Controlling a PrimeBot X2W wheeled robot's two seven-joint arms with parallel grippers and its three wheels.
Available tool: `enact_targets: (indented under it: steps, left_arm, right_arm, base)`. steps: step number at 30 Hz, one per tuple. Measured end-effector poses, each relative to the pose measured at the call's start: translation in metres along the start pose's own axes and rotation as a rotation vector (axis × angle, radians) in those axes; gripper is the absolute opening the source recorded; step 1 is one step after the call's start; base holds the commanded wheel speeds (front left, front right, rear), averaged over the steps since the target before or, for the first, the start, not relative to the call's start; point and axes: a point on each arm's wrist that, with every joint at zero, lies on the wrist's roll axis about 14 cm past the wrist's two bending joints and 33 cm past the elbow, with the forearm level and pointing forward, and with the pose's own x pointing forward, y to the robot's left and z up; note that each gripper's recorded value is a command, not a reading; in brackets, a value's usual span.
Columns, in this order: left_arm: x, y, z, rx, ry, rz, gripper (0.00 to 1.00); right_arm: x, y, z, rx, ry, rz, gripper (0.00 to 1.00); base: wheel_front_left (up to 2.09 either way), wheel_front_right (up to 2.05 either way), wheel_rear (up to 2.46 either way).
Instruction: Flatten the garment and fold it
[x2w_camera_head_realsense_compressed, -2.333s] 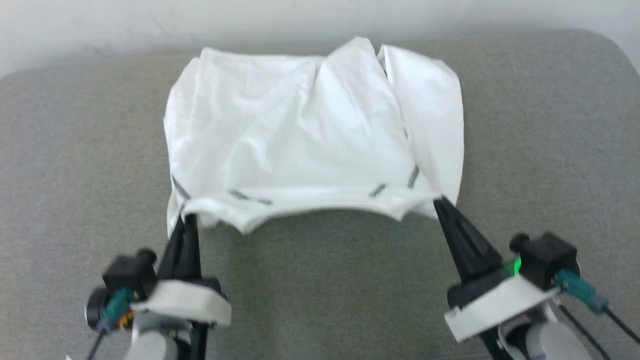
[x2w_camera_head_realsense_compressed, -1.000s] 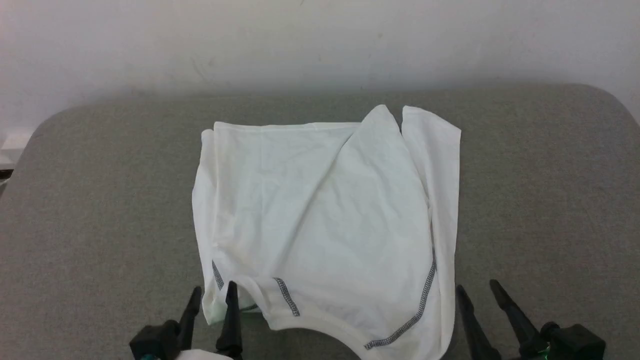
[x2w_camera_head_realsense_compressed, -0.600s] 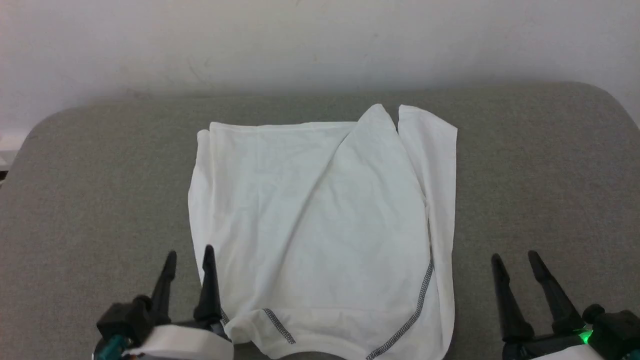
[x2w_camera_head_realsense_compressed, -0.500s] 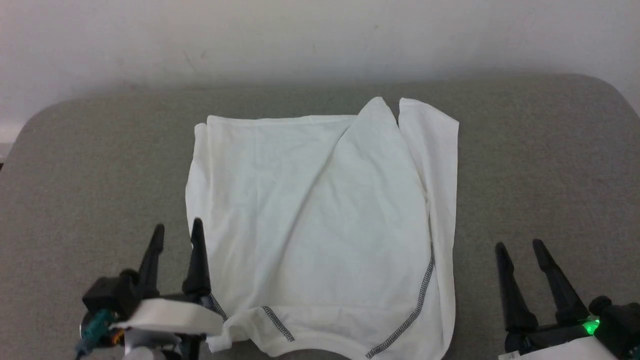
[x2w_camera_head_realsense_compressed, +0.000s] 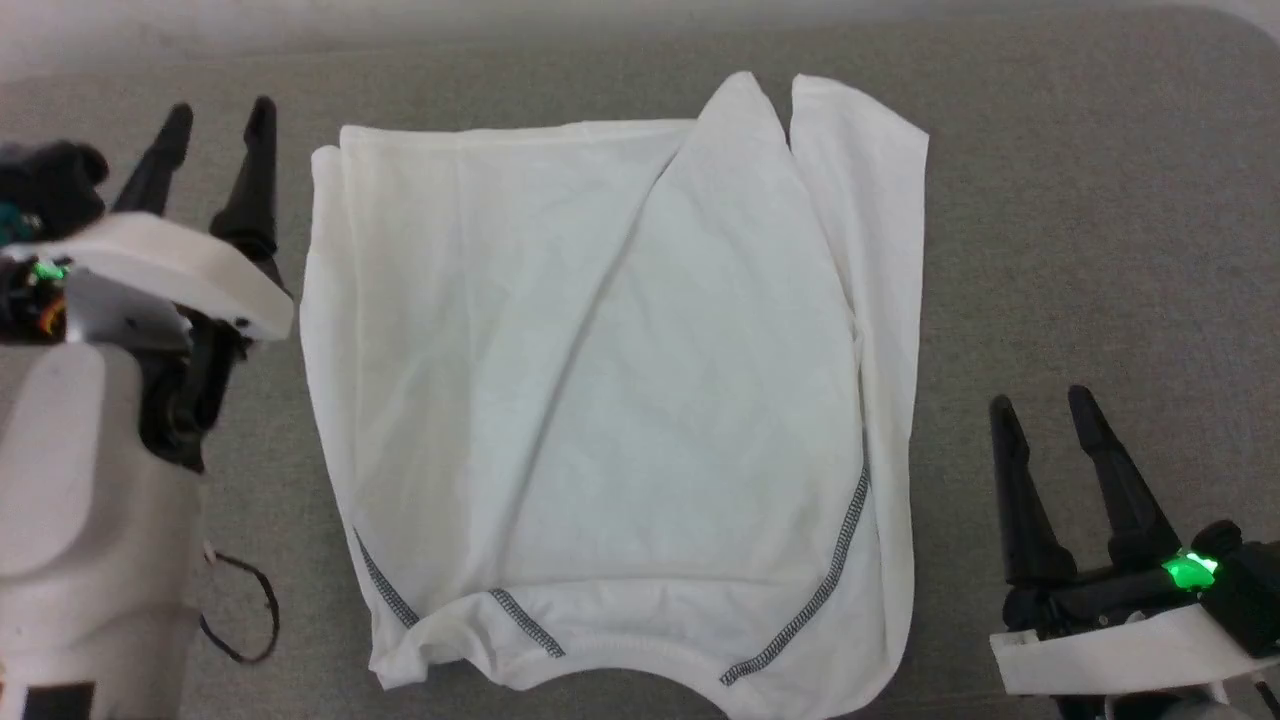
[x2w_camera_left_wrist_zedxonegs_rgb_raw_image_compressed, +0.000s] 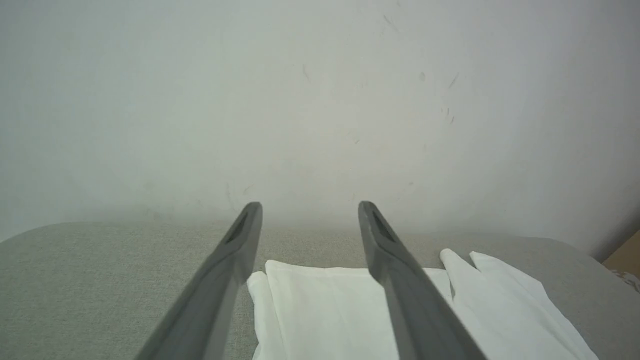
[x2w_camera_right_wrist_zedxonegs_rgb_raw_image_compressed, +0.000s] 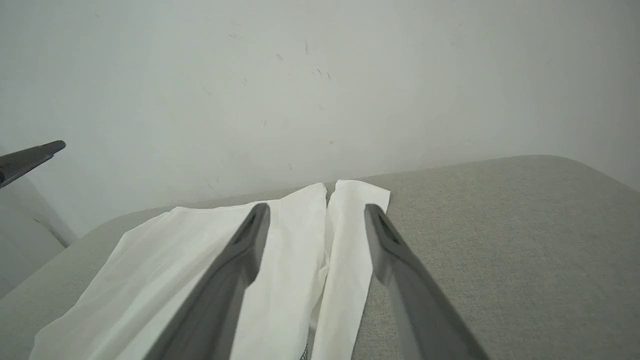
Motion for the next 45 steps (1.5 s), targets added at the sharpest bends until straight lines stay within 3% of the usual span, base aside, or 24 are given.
enact_targets:
  steps: [11,22,27,28,29,30,31,32,35,45]
  left_arm:
    - [0.07,0.027,-0.071,0.065,0.467,-0.028,1.0]
    - [0.069,0.055,-0.166,0.053,0.809,0.013,1.0]
    - [0.069,0.064,-0.19,0.079,0.907,0.011,1.0]
    - [0.071,0.065,-0.192,0.087,0.921,0.011,0.95]
    - [0.073,0.067,-0.193,0.1,0.929,0.012,0.79]
    - [0.074,0.068,-0.194,0.105,0.94,0.019,0.54]
    - [0.074,0.071,-0.196,0.116,0.96,0.027,0.44]
    - [0.075,0.074,-0.197,0.131,0.976,0.038,0.41]
    - [0.074,0.076,-0.2,0.159,1.034,0.045,0.0]
    - [0.068,0.064,-0.196,0.136,1.057,0.024,0.0]
  right_arm:
    - [0.017,-0.013,-0.032,0.002,0.074,-0.037,1.0]
    - [0.018,-0.028,-0.048,-0.019,0.113,-0.083,1.0]
    - [0.018,-0.036,-0.054,-0.022,0.131,-0.109,1.0]
    - [0.017,-0.037,-0.056,-0.024,0.134,-0.113,1.0]
    - [0.017,-0.039,-0.057,-0.023,0.138,-0.118,1.0]
    - [0.017,-0.04,-0.059,-0.021,0.143,-0.122,1.0]
    - [0.016,-0.041,-0.061,-0.022,0.149,-0.127,1.0]
    - [0.016,-0.043,-0.062,-0.024,0.153,-0.13,1.0]
    - [0.017,-0.046,-0.064,-0.029,0.159,-0.138,1.0]
    - [0.016,-0.048,-0.064,-0.023,0.156,-0.144,1.0]
  base:
    - [0.0,0.0,0.0]
    - [0.0,0.0,0.0]
    - [0.0,0.0,0.0]
    - [0.0,0.0,0.0]
    - [0.0,0.0,0.0]
    - [0.0,0.0,0.0]
    - [0.0,0.0,0.0]
    - [0.0,0.0,0.0]
    - [0.0,0.0,0.0]
    - [0.0,0.0,0.0]
